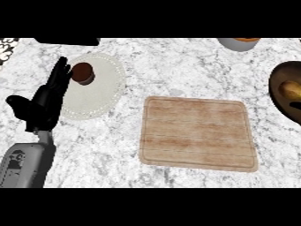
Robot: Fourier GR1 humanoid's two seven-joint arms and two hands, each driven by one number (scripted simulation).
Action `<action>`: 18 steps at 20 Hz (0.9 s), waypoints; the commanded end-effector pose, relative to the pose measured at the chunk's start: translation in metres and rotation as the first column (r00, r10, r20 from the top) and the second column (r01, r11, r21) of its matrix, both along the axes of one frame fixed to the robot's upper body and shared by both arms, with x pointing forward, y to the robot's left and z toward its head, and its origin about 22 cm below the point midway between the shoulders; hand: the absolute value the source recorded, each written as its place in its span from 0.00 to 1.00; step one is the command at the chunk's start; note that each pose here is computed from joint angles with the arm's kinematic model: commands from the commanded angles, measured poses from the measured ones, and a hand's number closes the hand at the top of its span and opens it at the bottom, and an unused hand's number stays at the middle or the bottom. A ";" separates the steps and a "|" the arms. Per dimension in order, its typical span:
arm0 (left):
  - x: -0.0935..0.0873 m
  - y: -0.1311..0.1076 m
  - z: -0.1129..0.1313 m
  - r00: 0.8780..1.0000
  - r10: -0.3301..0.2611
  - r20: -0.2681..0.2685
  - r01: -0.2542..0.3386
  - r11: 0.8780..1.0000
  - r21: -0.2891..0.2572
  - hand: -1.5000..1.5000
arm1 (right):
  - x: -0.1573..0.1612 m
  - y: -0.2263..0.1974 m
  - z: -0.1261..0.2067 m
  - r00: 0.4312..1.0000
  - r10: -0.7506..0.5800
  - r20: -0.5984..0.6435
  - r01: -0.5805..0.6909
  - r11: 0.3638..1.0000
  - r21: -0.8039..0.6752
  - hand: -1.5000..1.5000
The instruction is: Pick the pear from the cutting board and place it in the pan
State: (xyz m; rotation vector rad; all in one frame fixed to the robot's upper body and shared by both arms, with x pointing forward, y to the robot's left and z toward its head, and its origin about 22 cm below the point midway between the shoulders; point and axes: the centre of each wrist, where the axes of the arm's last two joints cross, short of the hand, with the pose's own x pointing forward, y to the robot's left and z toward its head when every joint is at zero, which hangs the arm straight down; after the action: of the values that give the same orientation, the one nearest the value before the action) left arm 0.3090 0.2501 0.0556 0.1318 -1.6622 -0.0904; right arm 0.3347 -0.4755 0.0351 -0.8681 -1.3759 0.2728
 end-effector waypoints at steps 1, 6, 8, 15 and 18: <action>-0.005 0.010 -0.004 1.000 -0.004 -0.004 0.004 1.000 0.010 0.50 | -0.006 -0.005 -0.003 0.990 -0.011 0.141 0.000 0.997 0.077 0.00; -0.005 0.021 -0.004 0.999 0.044 -0.032 -0.044 0.999 0.002 0.50 | -0.027 -0.023 -0.010 0.951 -0.065 0.302 -0.007 0.973 0.229 0.00; -0.004 0.018 -0.007 0.999 0.054 -0.009 -0.054 0.998 0.012 0.50 | -0.045 -0.035 -0.018 0.955 -0.059 0.292 -0.030 0.956 0.293 0.00; -0.025 0.030 -0.015 0.998 0.061 -0.029 -0.061 0.998 0.015 0.50 | -0.110 -0.093 -0.002 0.937 0.084 0.339 -0.215 0.904 0.370 0.00; -0.018 0.023 0.006 0.997 0.060 -0.055 -0.061 0.998 -0.005 0.50 | -0.137 -0.106 -0.004 0.930 0.100 0.354 -0.241 0.893 0.379 0.00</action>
State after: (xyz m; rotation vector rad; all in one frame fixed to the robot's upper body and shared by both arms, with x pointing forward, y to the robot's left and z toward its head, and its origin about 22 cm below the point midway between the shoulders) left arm 0.2944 0.2752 0.0526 0.1874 -1.6201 -0.0491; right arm 0.2307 -0.5622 0.0292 -0.5321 -1.6780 -0.0463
